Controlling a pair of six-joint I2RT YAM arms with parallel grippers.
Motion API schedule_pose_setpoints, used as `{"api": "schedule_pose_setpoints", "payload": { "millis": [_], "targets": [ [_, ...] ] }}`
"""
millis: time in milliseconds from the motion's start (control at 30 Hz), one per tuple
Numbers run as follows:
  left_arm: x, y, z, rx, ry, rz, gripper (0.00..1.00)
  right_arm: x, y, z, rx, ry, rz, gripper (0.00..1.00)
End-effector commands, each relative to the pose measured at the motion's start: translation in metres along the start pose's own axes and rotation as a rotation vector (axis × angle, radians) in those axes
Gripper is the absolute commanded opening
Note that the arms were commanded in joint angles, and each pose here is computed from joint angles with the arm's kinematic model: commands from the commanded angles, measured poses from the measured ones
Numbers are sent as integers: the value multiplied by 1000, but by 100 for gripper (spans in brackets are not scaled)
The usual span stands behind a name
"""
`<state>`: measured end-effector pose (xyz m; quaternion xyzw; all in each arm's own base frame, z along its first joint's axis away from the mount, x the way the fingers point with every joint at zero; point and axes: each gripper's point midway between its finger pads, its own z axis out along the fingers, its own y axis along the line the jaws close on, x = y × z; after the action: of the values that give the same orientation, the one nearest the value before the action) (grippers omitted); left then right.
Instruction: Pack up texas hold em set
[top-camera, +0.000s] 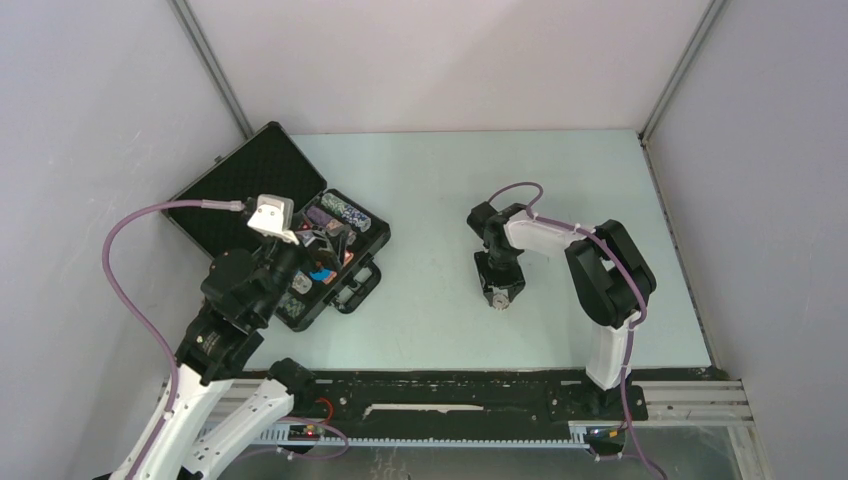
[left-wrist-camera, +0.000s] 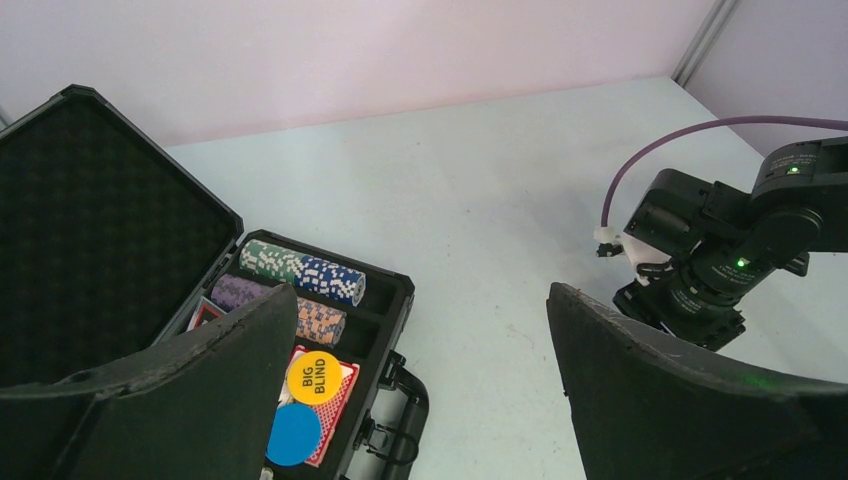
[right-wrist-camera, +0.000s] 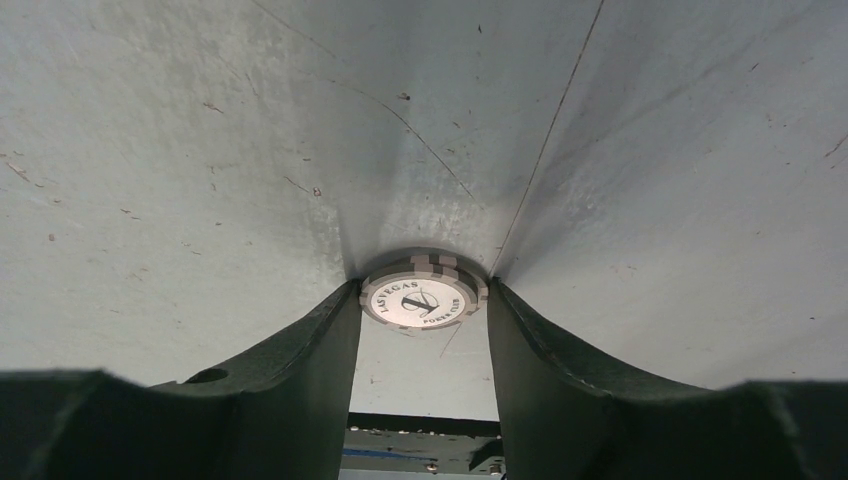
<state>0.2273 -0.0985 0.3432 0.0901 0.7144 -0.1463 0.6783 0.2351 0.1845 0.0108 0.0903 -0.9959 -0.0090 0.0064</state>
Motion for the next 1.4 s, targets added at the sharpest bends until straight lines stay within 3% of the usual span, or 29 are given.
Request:
{"api": "schedule_pose_setpoints", "payload": {
  "millis": [0, 267, 400, 700, 1067, 1367],
  "targets": [
    [12, 0, 5, -1, 24, 13, 100, 2, 0, 2, 15, -19, -12, 55],
    [12, -1, 6, 0, 28, 12, 100, 2, 3, 4, 16, -17, -19, 49],
    [13, -1, 7, 1, 32, 13, 100, 2, -1, 5, 50, -27, -23, 58],
    [15, -2, 8, 5, 39, 13, 100, 5, 1, 9, 69, -20, -35, 58],
    [16, -2, 9, 7, 44, 12, 100, 5, 4, 16, -12, -8, -29, 43],
    [11, -18, 9, 82, 13, -55, 100, -2, 7, -6, -15, -91, -90, 17]
  ]
}}
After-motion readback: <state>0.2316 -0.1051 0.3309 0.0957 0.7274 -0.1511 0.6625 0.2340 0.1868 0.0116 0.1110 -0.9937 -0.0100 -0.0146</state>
